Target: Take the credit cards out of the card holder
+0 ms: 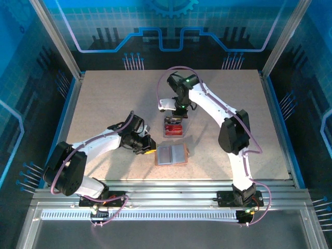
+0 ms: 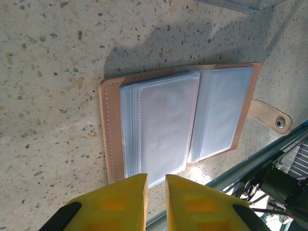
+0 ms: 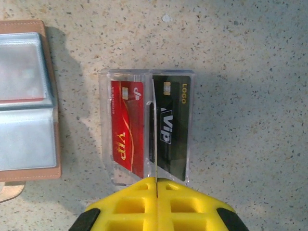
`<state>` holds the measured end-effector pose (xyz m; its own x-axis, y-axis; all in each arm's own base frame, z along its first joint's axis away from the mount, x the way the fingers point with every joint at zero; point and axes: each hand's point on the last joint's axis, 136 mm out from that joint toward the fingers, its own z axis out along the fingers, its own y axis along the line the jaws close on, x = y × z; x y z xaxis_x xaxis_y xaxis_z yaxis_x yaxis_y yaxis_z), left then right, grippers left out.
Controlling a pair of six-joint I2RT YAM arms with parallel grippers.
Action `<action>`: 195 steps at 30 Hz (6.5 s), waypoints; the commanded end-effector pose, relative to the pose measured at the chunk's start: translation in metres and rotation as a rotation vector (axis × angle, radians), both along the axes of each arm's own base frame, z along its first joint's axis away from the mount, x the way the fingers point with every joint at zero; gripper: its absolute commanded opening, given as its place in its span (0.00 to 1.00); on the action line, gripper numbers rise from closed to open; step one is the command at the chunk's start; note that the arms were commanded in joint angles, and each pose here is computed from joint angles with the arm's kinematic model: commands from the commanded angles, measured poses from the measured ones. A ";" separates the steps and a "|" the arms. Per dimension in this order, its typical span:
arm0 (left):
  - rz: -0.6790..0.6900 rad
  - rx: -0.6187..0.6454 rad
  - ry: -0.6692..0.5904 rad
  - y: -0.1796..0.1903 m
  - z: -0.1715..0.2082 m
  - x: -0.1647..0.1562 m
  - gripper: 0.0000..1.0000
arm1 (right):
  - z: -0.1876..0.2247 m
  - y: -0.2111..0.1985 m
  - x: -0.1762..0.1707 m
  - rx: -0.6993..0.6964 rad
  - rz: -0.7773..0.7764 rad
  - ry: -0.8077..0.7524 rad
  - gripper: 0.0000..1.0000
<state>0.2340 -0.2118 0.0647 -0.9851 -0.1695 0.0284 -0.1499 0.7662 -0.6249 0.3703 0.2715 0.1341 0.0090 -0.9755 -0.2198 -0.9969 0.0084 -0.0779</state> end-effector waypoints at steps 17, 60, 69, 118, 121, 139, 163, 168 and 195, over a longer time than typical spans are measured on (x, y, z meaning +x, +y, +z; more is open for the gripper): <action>0.027 -0.005 0.015 0.006 0.003 0.003 0.17 | -0.029 -0.001 0.004 -0.039 0.013 0.087 0.00; 0.010 -0.034 0.035 -0.003 -0.008 0.011 0.17 | 0.022 0.029 -0.028 0.413 -0.892 0.276 0.21; 0.006 -0.034 0.032 -0.004 -0.008 0.013 0.17 | 0.001 0.029 -0.076 0.507 -1.243 0.502 0.18; -0.037 0.012 0.195 0.003 -0.057 -0.018 0.06 | -0.109 0.066 -0.170 0.125 -1.316 0.680 0.16; -0.037 0.013 0.198 0.003 -0.058 -0.017 0.06 | -0.114 0.060 -0.170 0.101 -1.326 0.658 0.16; -0.041 0.021 0.193 0.003 -0.056 -0.016 0.05 | -0.112 0.032 -0.169 0.040 -1.351 0.539 0.16; -0.044 -0.164 0.158 -0.041 -0.022 -0.001 0.06 | -0.108 0.032 -0.169 0.061 -1.356 0.540 0.15; -0.046 -0.124 0.186 -0.037 -0.036 -0.007 0.06 | -0.107 0.032 -0.169 0.065 -1.361 0.535 0.15; -0.058 -0.074 0.193 -0.030 -0.047 -0.010 0.05 | -0.085 0.029 -0.163 -0.038 -1.311 0.342 0.48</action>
